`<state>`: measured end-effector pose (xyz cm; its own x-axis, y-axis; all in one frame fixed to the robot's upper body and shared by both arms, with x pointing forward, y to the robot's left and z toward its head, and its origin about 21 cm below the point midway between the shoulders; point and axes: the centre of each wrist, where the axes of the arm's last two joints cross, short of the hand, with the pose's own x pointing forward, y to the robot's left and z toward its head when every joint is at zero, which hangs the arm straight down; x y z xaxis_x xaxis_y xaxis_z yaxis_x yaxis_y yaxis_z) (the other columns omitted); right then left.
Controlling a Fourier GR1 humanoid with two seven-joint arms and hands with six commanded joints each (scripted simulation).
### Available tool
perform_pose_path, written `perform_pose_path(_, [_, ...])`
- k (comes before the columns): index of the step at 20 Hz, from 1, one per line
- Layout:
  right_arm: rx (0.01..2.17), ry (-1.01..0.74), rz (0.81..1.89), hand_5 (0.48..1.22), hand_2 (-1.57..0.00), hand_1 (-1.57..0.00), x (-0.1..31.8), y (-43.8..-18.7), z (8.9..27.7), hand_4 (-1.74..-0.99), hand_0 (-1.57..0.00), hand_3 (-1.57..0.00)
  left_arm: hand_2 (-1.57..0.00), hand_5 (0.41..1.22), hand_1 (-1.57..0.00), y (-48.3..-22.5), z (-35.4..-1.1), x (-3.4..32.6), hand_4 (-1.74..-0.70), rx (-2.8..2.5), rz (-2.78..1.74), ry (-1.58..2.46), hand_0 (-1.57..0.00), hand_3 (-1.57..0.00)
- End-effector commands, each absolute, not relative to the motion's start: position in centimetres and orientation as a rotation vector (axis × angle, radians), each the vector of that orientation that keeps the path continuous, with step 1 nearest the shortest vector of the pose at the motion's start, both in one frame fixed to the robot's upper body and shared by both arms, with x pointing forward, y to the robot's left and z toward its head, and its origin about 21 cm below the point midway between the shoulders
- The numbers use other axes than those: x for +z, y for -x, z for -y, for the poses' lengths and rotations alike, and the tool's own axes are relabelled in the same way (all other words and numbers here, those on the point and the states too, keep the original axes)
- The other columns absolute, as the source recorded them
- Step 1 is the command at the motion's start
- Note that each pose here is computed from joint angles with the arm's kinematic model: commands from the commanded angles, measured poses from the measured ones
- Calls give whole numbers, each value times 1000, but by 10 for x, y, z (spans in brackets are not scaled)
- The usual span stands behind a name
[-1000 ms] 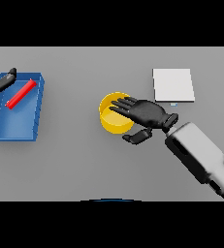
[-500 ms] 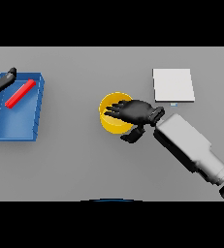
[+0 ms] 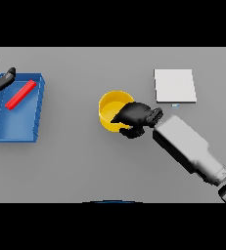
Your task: Pick up the red beaker and tilt it to pour out 1 green nut into yellow bowl. Pick up the yellow bowl and place it on the metallic measuring scale.
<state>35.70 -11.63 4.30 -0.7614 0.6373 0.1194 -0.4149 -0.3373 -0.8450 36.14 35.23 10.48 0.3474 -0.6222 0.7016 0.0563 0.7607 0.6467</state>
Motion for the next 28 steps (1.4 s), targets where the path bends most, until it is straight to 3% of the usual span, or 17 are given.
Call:
perform_pose_path(1, [2126, 276, 1264, 1052, -789, -826, 43, -360, 119, -1492, -857, -679, 1, 710, 1, -361, -354, 103, -788, -467, 1136, -577, 1, 1])
perform_pose_path(3, [2141, 276, 1250, 1113, -1071, -1094, 46, -360, 117, -1578, -1114, -882, 1, 707, 1, -363, -354, 102, -787, -472, 1135, -578, 1, 1])
perform_pose_path(6, [2131, 260, 1233, 1166, -1246, -1327, 48, -359, 122, -1658, -1337, -1066, 1, 711, 1, -362, -352, 103, -784, -476, 1139, -576, 1, 1])
perform_pose_path(9, [2126, 270, 1222, 1193, -1330, -1446, 50, -359, 118, -1698, -1451, -1171, 1, 712, 1, -361, -353, 106, -785, -473, 1142, -579, 1, 1])
perform_pose_path(18, [2092, 335, 1229, 1217, -1491, -1554, 100, -360, 133, -1735, -1555, -1153, 1, 702, 1, -362, -353, 108, -776, -478, 1135, -592, 1, 1])
perform_pose_path(20, [2074, 389, 1225, 1219, -1433, -1560, 109, -360, 137, -1737, -1561, -1215, 1, 702, 1, -364, -350, 106, -782, -474, 1149, -571, 1, 1])
perform_pose_path(25, [2025, 451, 1225, 1219, -1520, -1567, 119, -357, 155, -1740, -1520, -1179, 1, 704, 1, -362, -352, 106, -800, -469, 1148, -553, 1, 1])
perform_pose_path(28, [1982, 544, 1222, 1220, -1487, -1569, 131, -365, 172, -1740, -1545, -1183, 1, 717, 1, -358, -352, 111, -820, -448, 1162, -549, 1, 1])
